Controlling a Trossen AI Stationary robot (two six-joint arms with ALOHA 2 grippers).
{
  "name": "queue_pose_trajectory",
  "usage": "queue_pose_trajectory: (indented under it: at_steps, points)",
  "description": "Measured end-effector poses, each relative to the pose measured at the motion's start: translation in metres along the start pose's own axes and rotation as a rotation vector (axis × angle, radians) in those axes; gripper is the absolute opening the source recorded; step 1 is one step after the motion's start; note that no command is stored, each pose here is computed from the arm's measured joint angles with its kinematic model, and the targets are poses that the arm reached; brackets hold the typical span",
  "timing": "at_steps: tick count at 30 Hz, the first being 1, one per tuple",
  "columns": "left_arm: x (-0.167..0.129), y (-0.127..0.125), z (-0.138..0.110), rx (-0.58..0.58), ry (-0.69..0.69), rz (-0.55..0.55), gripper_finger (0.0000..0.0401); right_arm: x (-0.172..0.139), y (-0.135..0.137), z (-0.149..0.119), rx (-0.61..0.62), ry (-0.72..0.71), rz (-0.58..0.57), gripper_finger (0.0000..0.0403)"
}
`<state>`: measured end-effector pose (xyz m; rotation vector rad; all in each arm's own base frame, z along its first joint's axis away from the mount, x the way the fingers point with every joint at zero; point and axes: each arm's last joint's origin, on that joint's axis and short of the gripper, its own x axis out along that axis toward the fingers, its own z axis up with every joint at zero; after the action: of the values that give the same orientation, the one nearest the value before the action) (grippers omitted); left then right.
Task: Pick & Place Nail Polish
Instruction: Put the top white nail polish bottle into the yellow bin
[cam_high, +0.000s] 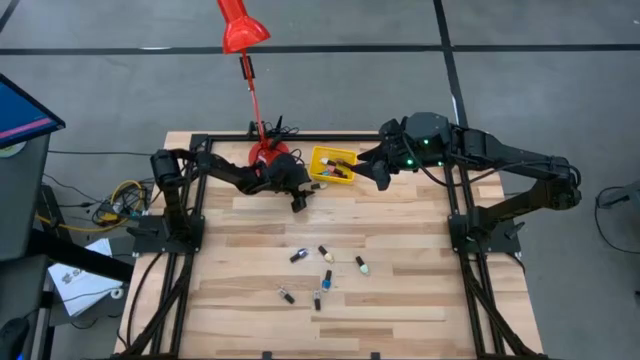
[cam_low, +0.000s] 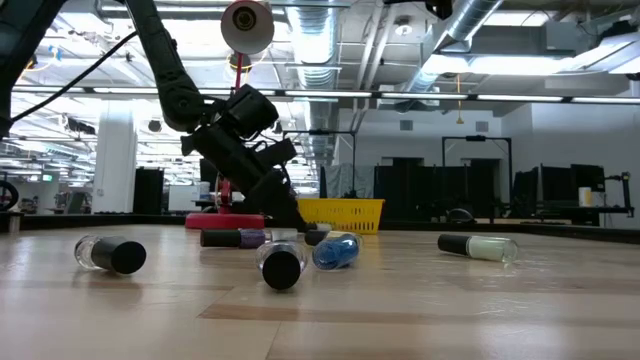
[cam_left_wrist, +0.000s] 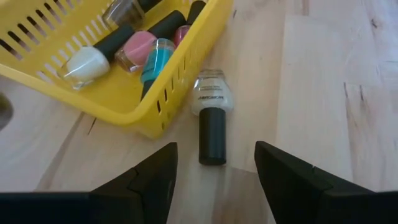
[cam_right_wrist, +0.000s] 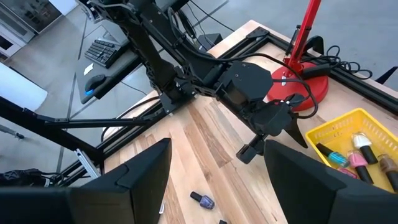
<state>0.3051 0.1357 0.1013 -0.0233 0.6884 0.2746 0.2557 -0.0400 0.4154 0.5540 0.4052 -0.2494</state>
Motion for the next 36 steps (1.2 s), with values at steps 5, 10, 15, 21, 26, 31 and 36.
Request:
queue_pose_trajectory:
  at_steps: [5, 10, 15, 21, 26, 31, 36]
  points:
    - [0.000, 0.000, 0.000, -0.003, 0.000, 0.000, 0.0208, 0.000, 0.000, 0.000, 0.000, 0.000, 0.000, 0.0248]
    - [0.000, 0.000, -0.001, -0.005, 0.007, 0.004, 0.0208, 0.000, 0.000, 0.000, 0.000, -0.005, 0.003, 0.0248]
    - [0.001, 0.001, 0.002, 0.021, 0.049, -0.003, 0.0208, 0.000, 0.000, 0.001, -0.003, -0.008, 0.005, 0.0248]
    - [0.009, 0.002, 0.007, 0.040, 0.087, -0.013, 0.0208, 0.000, 0.000, 0.001, -0.004, -0.008, 0.004, 0.0248]
    - [0.020, -0.001, 0.007, 0.039, 0.083, -0.041, 0.0208, 0.000, 0.001, 0.001, -0.004, -0.007, 0.006, 0.0248]
    - [0.025, -0.004, 0.013, 0.046, 0.081, -0.030, 0.0204, 0.000, 0.001, 0.000, -0.004, -0.005, 0.009, 0.0248]
    - [0.024, -0.003, 0.010, 0.017, 0.105, -0.033, 0.0174, 0.000, 0.001, 0.001, -0.003, -0.007, 0.010, 0.0248]
